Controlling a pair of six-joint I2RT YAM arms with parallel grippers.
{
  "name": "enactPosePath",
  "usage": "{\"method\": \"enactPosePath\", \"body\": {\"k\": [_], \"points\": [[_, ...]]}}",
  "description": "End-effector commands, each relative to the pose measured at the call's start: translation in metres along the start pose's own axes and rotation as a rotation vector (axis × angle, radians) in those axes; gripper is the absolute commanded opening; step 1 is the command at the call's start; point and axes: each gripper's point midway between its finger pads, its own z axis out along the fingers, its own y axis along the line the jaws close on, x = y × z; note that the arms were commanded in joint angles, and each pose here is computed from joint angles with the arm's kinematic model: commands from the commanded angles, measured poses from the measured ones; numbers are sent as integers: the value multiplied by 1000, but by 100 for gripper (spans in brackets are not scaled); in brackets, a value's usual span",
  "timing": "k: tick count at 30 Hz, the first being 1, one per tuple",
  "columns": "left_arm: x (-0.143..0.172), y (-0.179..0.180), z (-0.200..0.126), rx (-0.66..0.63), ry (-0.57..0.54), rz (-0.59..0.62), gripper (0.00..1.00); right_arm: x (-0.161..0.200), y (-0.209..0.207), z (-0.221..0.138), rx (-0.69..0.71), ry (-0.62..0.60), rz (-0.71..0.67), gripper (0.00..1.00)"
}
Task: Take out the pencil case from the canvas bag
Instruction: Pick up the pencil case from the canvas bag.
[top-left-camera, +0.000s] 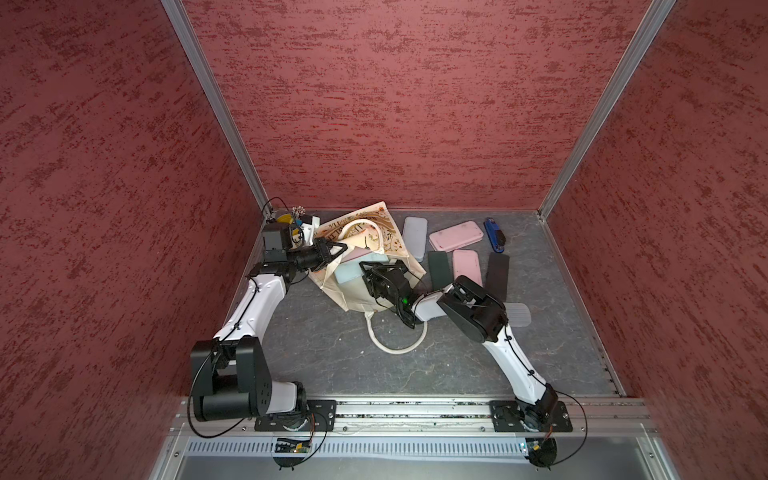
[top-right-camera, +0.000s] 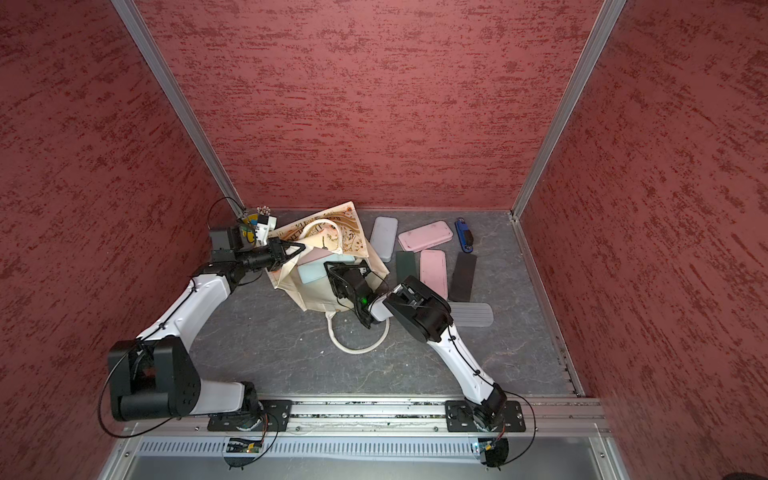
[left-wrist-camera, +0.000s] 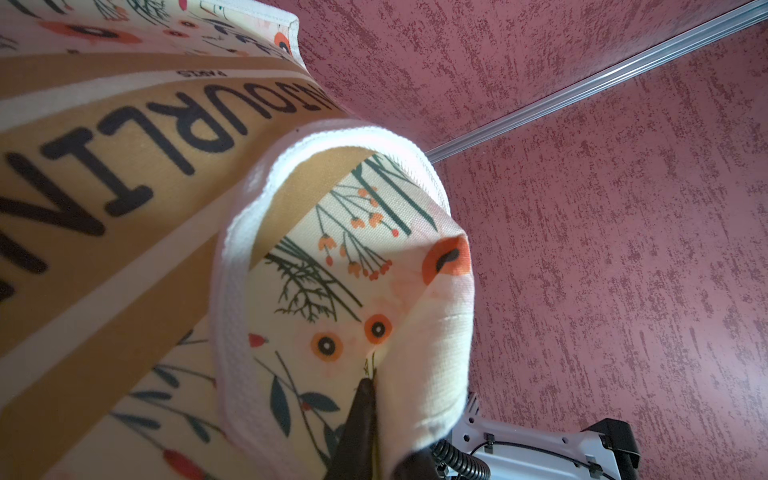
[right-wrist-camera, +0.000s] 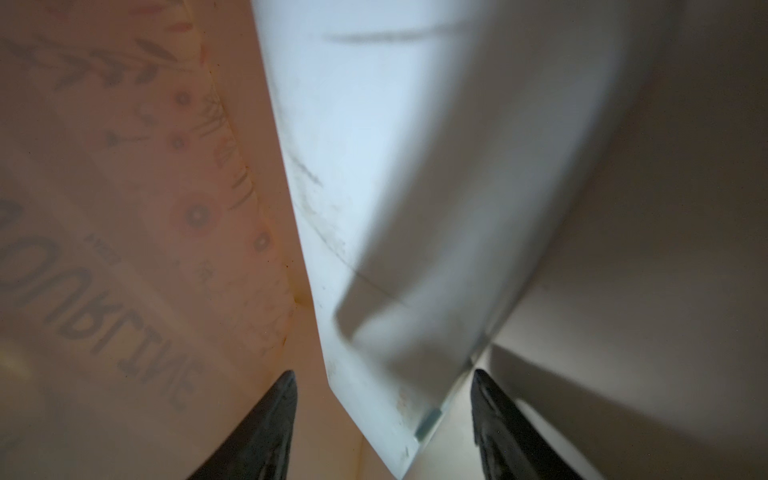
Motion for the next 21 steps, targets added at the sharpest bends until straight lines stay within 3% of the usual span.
{"method": "enactPosePath", "body": {"k": [1, 9, 21], "points": [[6, -6, -1, 23, 17, -8, 3, -10, 11, -2, -52, -36, -22, 66], [6, -6, -1, 21, 17, -8, 3, -13, 11, -6, -81, -47, -19, 64], [7, -3, 0, 17, 21, -14, 3, -21, -42, 2, 163, -80, 51, 71]]}}
